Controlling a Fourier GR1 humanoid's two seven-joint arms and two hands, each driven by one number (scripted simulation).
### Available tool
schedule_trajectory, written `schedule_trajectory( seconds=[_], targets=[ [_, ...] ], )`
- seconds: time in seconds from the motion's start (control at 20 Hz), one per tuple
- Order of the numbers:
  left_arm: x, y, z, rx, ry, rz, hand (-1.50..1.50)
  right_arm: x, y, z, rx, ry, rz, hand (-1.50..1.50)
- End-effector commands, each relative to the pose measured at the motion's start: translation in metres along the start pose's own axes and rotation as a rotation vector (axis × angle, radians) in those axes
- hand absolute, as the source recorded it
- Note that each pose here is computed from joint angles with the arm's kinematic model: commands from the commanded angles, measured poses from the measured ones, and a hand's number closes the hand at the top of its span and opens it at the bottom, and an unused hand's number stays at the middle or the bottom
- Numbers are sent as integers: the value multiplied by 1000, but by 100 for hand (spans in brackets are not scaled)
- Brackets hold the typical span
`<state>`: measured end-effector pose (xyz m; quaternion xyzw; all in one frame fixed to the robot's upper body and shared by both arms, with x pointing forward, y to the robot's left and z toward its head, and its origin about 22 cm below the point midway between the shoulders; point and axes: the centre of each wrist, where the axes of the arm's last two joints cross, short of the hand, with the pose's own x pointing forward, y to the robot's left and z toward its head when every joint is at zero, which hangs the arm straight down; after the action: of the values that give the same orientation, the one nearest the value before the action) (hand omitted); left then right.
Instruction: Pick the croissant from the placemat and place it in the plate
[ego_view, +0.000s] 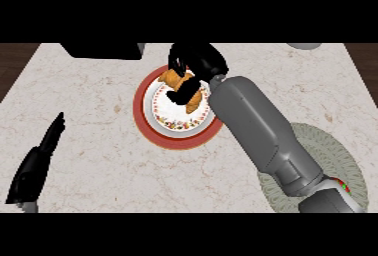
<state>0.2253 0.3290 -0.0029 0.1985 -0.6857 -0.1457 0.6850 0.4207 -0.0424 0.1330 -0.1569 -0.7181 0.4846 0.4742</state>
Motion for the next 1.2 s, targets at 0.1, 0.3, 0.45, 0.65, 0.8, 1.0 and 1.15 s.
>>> schedule_trajectory(
  seconds=[0.1,0.3,0.45,0.65,0.8,1.0,1.15],
  targets=[
    [11,3,-8,-29,-7,2,0,-19,42,10,124,64,-87,150],
    [2,-11,-6,-28,-18,-2,0,-25,35,3,29,237,-162,-150],
    [7,-7,-22,-32,-16,3,0,-33,54,13,15,236,-179,-150],
    [15,-25,-8,-35,-32,2,0,-31,48,11,-86,163,-261,-150],
    [13,-3,-10,-9,-33,0,0,-34,41,12,-218,144,-392,-150],
    [-2,-6,-10,0,-2,6,0,-36,29,7,-330,195,-474,-150],
    [8,-1,1,20,-4,-3,0,-69,10,18,-389,226,-565,-150]
  ],
)
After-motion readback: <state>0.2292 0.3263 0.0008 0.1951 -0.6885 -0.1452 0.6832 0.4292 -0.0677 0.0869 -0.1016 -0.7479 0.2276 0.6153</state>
